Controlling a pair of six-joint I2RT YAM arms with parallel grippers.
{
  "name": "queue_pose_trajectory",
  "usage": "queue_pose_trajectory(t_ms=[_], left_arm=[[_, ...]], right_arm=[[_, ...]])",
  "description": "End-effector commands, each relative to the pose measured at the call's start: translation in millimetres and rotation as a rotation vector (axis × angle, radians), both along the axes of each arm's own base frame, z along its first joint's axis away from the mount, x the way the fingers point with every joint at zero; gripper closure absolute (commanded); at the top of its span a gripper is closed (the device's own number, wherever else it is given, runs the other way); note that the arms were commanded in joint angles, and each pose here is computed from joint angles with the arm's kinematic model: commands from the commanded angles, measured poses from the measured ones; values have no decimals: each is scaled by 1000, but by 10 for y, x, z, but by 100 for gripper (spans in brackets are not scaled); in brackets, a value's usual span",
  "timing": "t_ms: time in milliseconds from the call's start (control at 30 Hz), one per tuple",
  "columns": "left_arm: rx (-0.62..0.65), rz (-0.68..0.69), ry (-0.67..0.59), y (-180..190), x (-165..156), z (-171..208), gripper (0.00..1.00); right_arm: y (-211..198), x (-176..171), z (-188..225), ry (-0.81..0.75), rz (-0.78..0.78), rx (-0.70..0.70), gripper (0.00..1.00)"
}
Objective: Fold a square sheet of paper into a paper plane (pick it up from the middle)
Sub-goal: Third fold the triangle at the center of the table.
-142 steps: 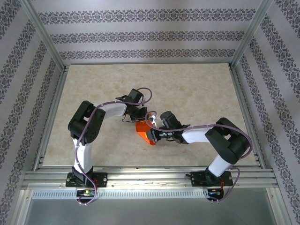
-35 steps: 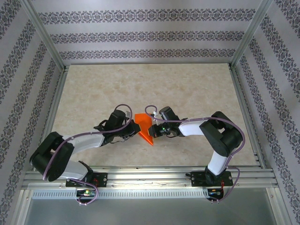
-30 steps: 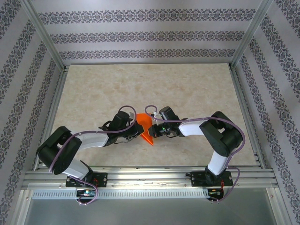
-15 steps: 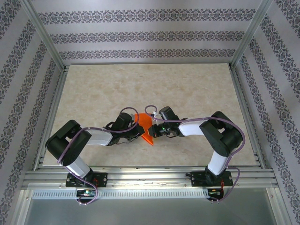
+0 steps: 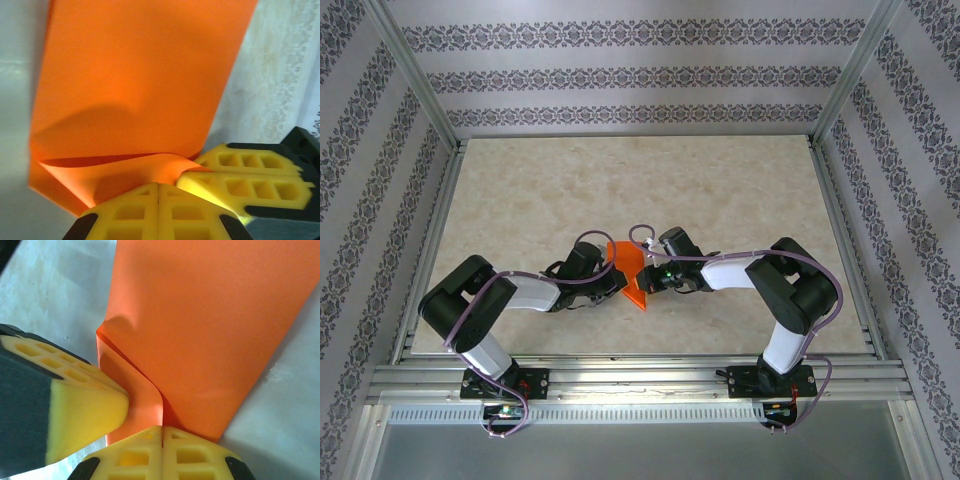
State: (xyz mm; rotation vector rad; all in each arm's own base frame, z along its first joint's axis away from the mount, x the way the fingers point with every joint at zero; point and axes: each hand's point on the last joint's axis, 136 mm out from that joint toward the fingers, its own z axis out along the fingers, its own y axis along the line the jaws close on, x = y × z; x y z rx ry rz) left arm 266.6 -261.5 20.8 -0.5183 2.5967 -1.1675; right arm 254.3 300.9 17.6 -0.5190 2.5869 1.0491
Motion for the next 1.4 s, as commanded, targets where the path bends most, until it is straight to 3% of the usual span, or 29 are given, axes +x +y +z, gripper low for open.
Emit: queue_pose_trajectory(t_ms=[0, 200, 467, 600, 733, 867, 1100, 1367], left_arm=[[62, -16, 35, 85, -132, -219, 100], [77, -19, 38, 115, -158, -253, 100], [87, -23, 38, 118, -155, -261, 100], [81, -22, 35, 108, -143, -253, 100], [74, -15, 29, 106, -130, -238, 100], [75, -20, 30, 99, -132, -234, 100], [72, -20, 22, 109, -141, -201, 100], [66, -22, 21, 101, -143, -205, 100]], right_arm=[[-37, -90, -130, 41, 6, -46, 100], [-10, -81, -86, 45, 7, -32, 99], [-63, 74, 422, 33, -92, 71, 74], [-206, 47, 542, 41, -143, 76, 70], [-89, -150, 632, 109, -102, 158, 80], [113, -376, 580, 167, -28, 153, 93], [221, -461, 362, 229, -16, 92, 98], [245, -479, 256, 273, -4, 68, 97]])
